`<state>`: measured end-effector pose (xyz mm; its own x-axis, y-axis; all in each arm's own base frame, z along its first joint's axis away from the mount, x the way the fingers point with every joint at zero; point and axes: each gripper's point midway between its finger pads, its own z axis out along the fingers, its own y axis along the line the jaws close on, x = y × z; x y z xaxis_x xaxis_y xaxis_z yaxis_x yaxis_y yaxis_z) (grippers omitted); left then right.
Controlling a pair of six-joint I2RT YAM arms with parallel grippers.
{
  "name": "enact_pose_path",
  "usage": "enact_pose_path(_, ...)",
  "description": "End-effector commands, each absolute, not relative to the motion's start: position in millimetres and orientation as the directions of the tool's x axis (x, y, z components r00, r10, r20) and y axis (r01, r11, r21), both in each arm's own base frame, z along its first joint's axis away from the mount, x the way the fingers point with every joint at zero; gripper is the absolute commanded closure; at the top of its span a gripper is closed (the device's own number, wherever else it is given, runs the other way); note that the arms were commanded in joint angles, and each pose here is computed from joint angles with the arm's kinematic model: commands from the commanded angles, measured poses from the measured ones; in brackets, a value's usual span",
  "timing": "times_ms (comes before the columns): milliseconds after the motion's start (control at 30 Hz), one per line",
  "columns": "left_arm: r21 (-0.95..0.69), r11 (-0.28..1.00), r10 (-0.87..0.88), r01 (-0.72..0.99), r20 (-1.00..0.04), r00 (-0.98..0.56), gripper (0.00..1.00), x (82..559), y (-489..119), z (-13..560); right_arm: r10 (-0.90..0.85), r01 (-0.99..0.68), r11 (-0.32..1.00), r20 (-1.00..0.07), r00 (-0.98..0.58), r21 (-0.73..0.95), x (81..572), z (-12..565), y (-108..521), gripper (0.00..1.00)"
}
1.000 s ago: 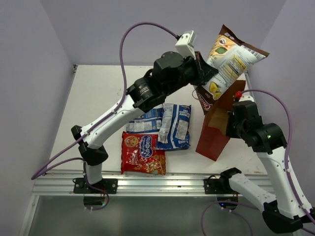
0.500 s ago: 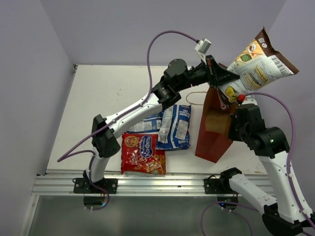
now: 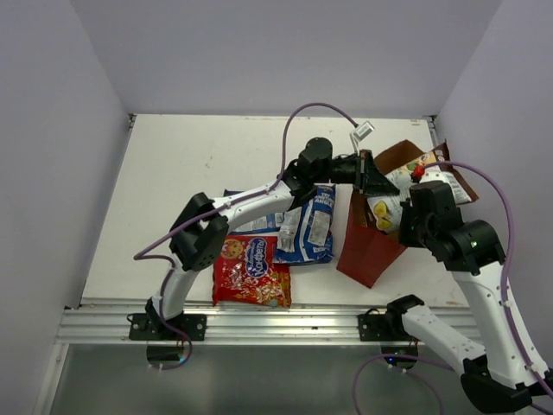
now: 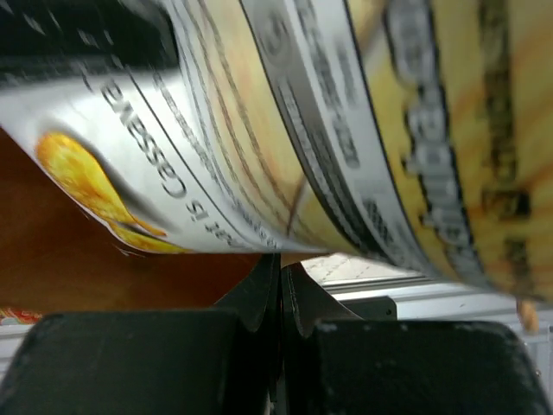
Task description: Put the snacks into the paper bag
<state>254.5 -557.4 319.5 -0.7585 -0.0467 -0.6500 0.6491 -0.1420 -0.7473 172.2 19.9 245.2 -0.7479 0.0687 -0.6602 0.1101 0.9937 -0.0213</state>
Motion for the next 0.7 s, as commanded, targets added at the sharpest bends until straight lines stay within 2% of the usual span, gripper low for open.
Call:
enact_pose_path(0,-0.653,-0.249,-0.005,0.716,-0.738,-0.675,0.85,214,-540,365,0.061,0.086,0.996,-0.702,-0.709,0.0,186,258,26,1.0)
enact_pose_path(33,-0.637,-0.248,-0.015,0.73,-0.751,-0.66,0.69,214,-540,373,0.061,0.086,0.996,-0.701,-0.71,0.0,186,258,26,1.0)
enact_pose_path(67,-0.626,-0.23,-0.032,0.745,-0.76,-0.649,0.41,218,-541,378,0.061,0.085,0.996,-0.701,-0.711,0.001,187,258,27,1.0)
enact_pose_path(200,-0.553,-0.137,-0.062,0.822,-0.823,-0.564,0.03,225,-539,399,0.058,0.078,0.997,-0.695,-0.717,0.003,189,255,29,1.0)
enact_pose_path(233,-0.536,-0.115,-0.078,0.836,-0.834,-0.546,0.03,228,-536,405,0.056,0.077,0.997,-0.695,-0.717,0.001,189,255,29,1.0)
enact_pose_path(267,-0.545,-0.037,-0.092,0.838,-0.833,-0.546,0.03,238,-534,406,0.053,0.076,0.997,-0.695,-0.718,-0.003,190,254,29,1.0)
enact_pose_path(333,-0.474,0.058,-0.132,0.879,-0.876,-0.464,0.03,243,-522,425,0.051,0.077,0.997,-0.695,-0.717,-0.006,191,254,29,1.0)
enact_pose_path(367,-0.476,0.186,-0.144,0.859,-0.878,-0.456,0.02,254,-510,428,0.048,0.075,0.997,-0.695,-0.717,-0.008,192,254,29,1.0)
enact_pose_path(467,-0.407,0.353,-0.183,0.842,-0.913,-0.365,0.02,266,-476,449,0.045,0.075,0.997,-0.691,-0.721,-0.013,193,251,29,1.0)
enact_pose_path(567,-0.395,0.436,-0.151,0.809,-0.918,-0.367,0.01,269,-456,442,0.043,0.071,0.997,-0.689,-0.723,-0.011,196,247,31,1.0)
enact_pose_path(667,-0.407,0.454,-0.112,0.793,-0.909,-0.403,0.02,263,-446,424,0.04,0.066,0.998,-0.688,-0.725,-0.012,199,248,33,1.0)
